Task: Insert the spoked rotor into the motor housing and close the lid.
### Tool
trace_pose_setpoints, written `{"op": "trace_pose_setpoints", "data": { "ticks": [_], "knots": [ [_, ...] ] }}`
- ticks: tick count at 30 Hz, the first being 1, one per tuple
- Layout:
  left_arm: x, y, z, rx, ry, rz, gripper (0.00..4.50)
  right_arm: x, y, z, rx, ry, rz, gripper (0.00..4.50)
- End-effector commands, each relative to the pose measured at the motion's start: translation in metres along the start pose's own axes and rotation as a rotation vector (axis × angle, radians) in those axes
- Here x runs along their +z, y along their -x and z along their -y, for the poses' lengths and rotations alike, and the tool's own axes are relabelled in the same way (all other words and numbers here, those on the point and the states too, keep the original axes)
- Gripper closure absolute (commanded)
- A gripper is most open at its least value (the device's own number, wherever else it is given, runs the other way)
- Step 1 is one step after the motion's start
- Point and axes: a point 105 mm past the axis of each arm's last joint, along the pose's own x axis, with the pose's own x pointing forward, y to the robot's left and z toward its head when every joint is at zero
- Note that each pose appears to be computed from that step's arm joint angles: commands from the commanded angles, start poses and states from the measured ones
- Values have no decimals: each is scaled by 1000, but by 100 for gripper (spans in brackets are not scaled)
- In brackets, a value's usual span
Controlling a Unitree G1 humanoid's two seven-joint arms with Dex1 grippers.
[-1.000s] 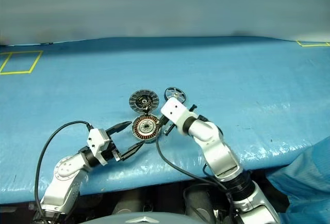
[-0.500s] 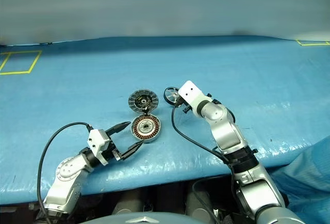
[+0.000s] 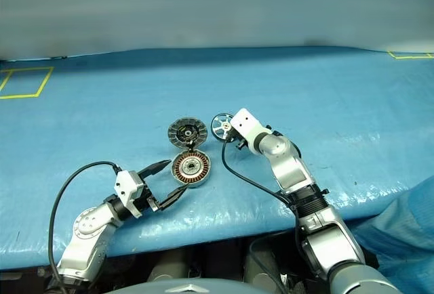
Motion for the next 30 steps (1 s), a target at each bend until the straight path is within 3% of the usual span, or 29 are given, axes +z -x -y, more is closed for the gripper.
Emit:
{"op": "trace_pose_setpoints", "data": {
  "ticks": [1, 11, 18, 30],
  "knots": [
    [3, 1, 0, 1, -26, 16, 0, 18, 4, 3, -20, 17, 65, 295],
    [3, 0, 1, -8, -26, 13, 0, 37, 8, -1, -28, -41, 135, 295],
    [4, 0, 2, -11, -28, 13, 0, 22, -4, -19, 5, -100, 84, 295],
    [4, 1, 2, -16, -28, 10, 0, 8, -9, -18, -15, -145, 28, 295]
  ]
}}
